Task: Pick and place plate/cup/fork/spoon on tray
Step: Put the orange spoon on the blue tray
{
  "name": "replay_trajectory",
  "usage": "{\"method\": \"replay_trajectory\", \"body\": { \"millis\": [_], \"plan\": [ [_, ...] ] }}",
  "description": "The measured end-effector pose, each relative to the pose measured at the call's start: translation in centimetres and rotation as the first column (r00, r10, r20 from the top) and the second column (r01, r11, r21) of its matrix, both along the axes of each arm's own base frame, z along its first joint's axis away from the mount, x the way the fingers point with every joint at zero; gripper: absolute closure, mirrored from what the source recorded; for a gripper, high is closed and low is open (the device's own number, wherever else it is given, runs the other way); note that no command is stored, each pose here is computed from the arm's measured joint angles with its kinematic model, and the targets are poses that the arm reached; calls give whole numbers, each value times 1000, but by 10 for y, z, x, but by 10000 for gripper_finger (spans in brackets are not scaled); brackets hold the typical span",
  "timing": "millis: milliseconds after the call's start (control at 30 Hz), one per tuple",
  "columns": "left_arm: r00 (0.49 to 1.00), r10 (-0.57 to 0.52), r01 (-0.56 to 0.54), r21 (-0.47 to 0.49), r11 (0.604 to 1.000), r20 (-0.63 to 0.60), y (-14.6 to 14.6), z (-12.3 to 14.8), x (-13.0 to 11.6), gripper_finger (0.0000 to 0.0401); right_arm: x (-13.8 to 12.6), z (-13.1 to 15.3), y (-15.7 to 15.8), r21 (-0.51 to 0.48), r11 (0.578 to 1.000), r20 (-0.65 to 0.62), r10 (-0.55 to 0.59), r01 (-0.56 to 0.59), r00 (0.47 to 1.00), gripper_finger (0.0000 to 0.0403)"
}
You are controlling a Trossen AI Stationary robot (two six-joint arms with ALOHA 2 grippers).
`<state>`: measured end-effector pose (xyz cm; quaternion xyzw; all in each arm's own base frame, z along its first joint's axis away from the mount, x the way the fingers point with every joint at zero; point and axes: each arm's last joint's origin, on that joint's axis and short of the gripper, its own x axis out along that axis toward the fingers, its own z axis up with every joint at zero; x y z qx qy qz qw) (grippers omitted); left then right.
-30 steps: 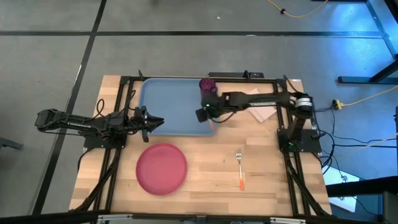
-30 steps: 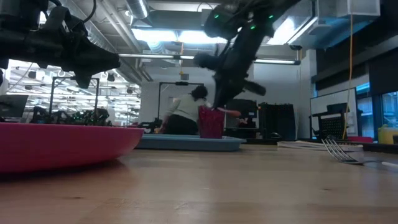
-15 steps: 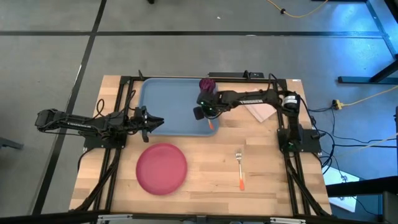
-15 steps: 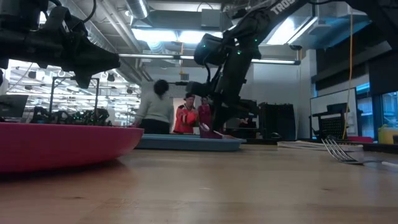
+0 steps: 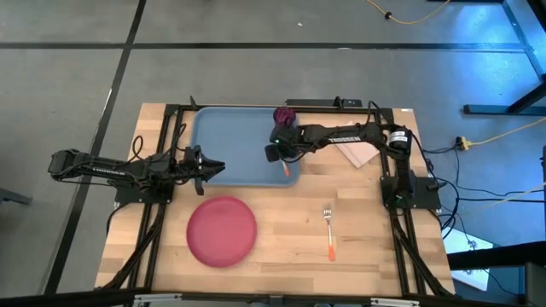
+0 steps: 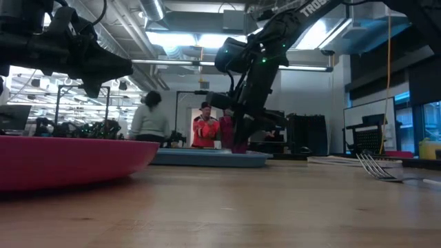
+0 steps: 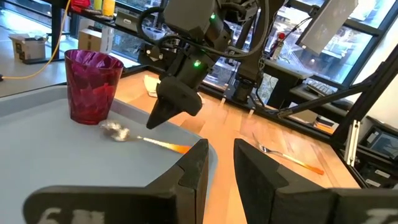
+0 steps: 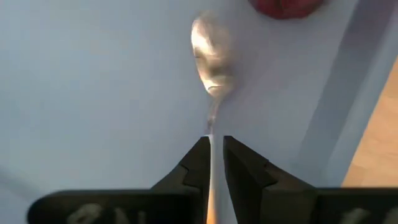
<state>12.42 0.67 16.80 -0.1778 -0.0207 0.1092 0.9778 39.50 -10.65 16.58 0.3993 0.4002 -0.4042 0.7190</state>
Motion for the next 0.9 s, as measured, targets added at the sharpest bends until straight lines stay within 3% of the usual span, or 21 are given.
{"method": "replay_trajectory", "body": {
  "millis": [533,733,900],
  "plan": [
    [1000,0,0,0,1000,-6,0,-1,0,332,3,0,9,13,998,9,54,-54,998,350],
    [1000,0,0,-4,1000,-25,0,-2,0,332,3,0,17,-95,985,-70,135,-141,988,350],
    [1000,0,0,-5,1000,-25,0,-2,0,332,2,-2,29,-98,972,-121,201,-213,972,350]
  ]
}}
